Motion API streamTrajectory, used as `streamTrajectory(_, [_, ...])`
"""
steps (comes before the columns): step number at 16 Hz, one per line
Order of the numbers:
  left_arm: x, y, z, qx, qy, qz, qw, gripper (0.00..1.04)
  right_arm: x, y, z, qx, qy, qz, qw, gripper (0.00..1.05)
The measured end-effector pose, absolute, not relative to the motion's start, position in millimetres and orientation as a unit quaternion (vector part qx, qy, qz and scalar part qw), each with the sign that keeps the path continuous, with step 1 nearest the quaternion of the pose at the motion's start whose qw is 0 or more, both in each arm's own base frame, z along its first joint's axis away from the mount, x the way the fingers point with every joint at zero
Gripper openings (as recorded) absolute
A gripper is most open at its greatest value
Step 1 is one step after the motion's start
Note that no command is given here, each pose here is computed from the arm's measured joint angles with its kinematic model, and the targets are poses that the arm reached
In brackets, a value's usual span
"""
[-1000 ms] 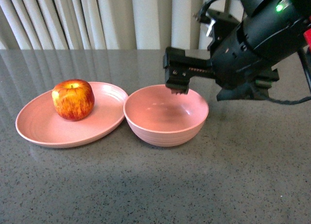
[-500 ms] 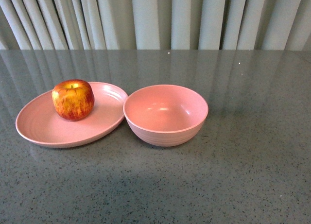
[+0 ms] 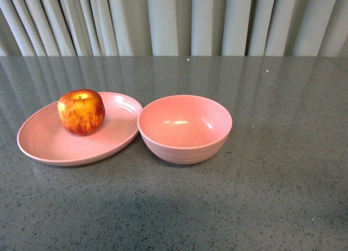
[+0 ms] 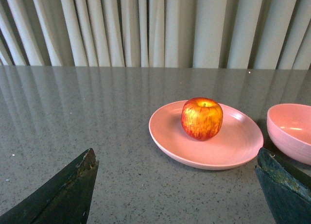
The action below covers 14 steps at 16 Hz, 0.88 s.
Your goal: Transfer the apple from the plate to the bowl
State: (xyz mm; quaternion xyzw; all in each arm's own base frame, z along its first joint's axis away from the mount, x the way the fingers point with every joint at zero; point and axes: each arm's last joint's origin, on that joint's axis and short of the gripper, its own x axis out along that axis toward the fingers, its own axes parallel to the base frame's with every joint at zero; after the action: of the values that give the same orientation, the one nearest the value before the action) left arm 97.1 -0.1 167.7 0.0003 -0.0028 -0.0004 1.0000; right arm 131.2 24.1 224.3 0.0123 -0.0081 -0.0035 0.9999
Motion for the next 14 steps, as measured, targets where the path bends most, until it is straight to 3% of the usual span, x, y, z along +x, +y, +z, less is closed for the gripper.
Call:
streamTrajectory(2, [97,0,168,0.000,-0.003,0.000,1.000,0.98,127,18,208,0.004,0.003,0.000,1.000,0.01])
streamTrajectory(14, [97,0,168,0.000,-0.003,0.000,1.000,0.98,109,0,175,0.003,0.002,0.000,1.000,0.02])
